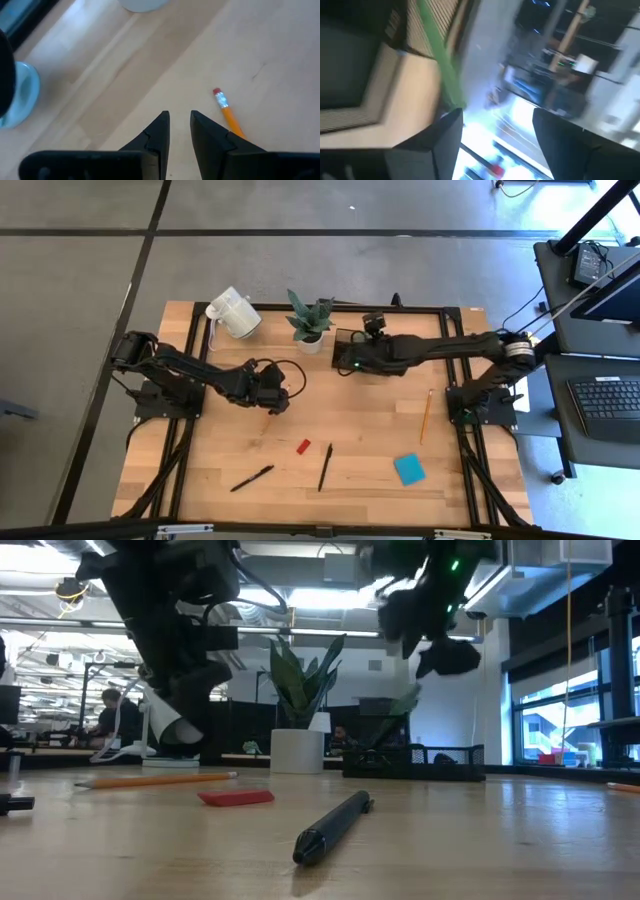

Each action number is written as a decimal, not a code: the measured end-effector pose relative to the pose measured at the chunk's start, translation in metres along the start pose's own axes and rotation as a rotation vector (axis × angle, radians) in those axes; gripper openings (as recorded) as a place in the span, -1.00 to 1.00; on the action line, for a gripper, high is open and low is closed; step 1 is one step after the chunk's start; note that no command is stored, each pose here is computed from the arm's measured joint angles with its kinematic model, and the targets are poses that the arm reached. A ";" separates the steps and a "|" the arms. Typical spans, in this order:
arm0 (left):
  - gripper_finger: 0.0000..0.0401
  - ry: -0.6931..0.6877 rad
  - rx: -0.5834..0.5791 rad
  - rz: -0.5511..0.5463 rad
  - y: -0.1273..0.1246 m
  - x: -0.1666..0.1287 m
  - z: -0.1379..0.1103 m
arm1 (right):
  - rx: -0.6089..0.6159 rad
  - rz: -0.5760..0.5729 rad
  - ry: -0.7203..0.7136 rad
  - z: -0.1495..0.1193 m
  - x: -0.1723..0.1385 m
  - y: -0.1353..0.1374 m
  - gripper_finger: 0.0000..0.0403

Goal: Pick and place office supplies into organizer
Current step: Put the green scissors into the desk organizer, then put the left orange pencil into the desk organizer, then put the red eraser into the desk organizer

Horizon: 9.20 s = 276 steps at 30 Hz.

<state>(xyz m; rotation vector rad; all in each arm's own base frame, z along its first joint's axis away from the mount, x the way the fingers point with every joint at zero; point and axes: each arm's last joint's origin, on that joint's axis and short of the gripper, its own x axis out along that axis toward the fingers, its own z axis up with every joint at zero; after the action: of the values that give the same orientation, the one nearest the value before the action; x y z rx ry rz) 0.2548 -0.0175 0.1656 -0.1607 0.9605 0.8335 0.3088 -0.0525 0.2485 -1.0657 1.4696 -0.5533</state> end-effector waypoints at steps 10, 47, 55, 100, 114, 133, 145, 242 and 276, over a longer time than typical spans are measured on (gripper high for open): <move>-0.64 0.135 -0.069 -0.375 -0.030 -0.016 -0.008 | 0.387 0.439 -0.453 -0.030 -0.058 -0.016 0.21; -0.64 0.618 -0.204 -0.249 -0.055 -0.021 -0.038 | 0.364 0.439 -0.623 -0.004 -0.054 0.039 0.22; -0.64 0.582 -0.255 -0.241 -0.057 -0.030 -0.027 | 0.366 0.440 -0.621 -0.004 -0.054 0.039 0.22; -0.97 0.630 0.220 -0.345 -0.066 0.014 -0.019 | 0.825 0.705 -0.978 -0.012 -0.019 0.134 0.22; -0.98 0.510 0.307 -0.419 -0.064 0.029 -0.003 | 0.836 0.706 -0.973 -0.003 -0.009 0.149 -0.06; -0.98 0.394 0.343 -0.437 -0.071 0.030 0.002 | 0.700 0.765 -0.899 0.064 0.015 0.174 -0.16; -0.98 0.385 0.333 -0.429 -0.072 0.030 0.002 | 0.663 0.784 -0.891 0.064 0.015 0.176 -0.54; -0.50 0.191 0.189 -0.172 -0.060 -0.031 -0.001 | -0.029 0.362 -0.150 0.003 0.029 -0.040 -0.62; -0.16 0.112 0.227 -0.694 -0.110 -0.033 0.015 | 0.672 0.505 -0.584 -0.086 -0.079 0.026 -0.09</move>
<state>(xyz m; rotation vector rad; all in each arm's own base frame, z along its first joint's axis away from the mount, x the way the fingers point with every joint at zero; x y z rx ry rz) 0.3307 -0.1040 0.1748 -0.3234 1.0054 0.0779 0.2115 0.0064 0.2857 -0.2590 0.8735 -0.2923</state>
